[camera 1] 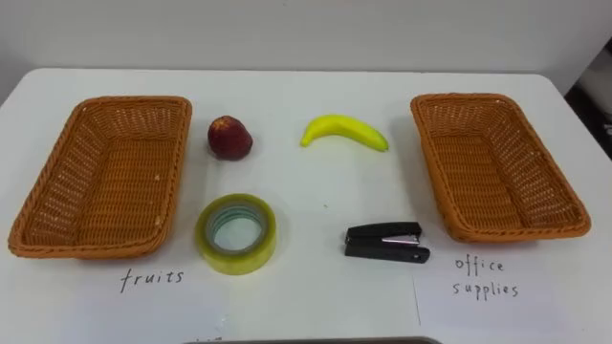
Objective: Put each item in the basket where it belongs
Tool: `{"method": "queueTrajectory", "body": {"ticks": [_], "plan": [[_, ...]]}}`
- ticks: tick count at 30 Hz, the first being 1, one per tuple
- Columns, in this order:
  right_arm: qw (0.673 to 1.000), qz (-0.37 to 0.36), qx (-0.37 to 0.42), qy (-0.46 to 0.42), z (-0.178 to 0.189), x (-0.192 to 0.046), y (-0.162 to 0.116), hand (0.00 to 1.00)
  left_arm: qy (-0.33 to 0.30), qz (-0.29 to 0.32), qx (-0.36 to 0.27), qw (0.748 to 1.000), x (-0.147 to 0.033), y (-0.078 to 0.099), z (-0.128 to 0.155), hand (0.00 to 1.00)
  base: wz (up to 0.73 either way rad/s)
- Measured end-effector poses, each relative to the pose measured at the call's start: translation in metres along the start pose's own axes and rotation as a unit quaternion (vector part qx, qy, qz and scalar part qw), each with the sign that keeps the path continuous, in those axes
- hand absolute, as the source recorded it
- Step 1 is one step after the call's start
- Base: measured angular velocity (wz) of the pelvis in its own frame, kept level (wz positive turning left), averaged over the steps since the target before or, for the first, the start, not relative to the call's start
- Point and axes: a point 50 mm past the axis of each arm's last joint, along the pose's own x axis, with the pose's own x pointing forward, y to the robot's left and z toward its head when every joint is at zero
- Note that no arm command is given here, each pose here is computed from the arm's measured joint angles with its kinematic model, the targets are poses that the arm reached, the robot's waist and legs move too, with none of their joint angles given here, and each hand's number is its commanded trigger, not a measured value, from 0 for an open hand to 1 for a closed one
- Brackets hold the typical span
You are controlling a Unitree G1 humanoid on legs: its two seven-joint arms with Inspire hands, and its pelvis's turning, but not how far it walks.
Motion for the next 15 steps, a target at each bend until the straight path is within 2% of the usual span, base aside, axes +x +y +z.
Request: {"method": "queueTrajectory", "body": {"ticks": [15], "plan": [[1.0, 0.001, -0.014, 0.001, 0.0012, 0.0006, 0.002, 0.0, -0.006, -0.003, 0.017, 1.0, -0.0002, -0.0031, 0.0021, 0.0, -0.01]]}}
